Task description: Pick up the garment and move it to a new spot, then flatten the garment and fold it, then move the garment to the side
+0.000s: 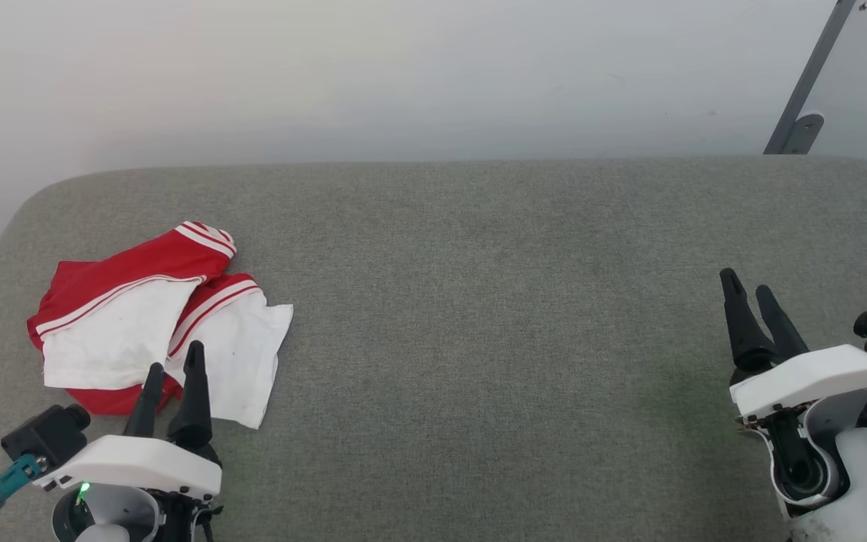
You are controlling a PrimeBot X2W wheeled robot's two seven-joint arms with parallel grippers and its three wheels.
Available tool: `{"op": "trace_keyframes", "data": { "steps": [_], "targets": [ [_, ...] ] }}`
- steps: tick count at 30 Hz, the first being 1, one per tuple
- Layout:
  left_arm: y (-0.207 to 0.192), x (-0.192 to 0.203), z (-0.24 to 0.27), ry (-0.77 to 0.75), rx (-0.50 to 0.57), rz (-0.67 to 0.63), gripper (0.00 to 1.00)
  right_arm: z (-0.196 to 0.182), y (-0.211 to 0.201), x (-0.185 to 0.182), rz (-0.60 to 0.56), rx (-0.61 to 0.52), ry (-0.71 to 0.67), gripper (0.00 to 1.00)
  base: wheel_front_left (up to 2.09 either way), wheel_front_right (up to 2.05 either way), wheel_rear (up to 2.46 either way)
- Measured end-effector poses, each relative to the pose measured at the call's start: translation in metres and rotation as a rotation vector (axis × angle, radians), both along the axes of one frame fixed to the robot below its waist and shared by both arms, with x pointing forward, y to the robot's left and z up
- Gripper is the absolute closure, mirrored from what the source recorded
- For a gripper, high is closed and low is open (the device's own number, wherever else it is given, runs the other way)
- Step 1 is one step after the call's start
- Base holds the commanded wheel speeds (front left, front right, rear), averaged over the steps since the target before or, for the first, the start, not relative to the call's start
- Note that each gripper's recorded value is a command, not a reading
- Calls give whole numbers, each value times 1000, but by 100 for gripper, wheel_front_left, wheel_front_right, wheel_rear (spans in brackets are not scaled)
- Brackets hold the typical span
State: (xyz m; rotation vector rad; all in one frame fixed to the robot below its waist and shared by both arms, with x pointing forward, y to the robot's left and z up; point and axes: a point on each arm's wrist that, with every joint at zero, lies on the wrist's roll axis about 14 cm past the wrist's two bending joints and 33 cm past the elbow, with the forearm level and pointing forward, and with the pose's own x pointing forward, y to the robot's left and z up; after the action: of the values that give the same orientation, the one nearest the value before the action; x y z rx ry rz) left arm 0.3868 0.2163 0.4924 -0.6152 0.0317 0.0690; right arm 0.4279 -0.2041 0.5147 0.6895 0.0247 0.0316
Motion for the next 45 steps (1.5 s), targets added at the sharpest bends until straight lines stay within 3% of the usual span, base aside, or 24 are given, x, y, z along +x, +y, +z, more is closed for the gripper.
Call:
{"op": "trace_keyframes", "data": {
  "steps": [9,21,45],
  "targets": [
    [-1,0,3,-14,125,-15,0,7,-4,1,-6,-195,-36,0,0,0,0],
    [-2,-1,5,-23,265,-32,0,15,-2,3,0,-361,-75,0,0,0,0],
    [-2,-2,6,-52,431,-58,0,21,-3,1,-10,-526,-122,0,0,0,0]
  ]
}}
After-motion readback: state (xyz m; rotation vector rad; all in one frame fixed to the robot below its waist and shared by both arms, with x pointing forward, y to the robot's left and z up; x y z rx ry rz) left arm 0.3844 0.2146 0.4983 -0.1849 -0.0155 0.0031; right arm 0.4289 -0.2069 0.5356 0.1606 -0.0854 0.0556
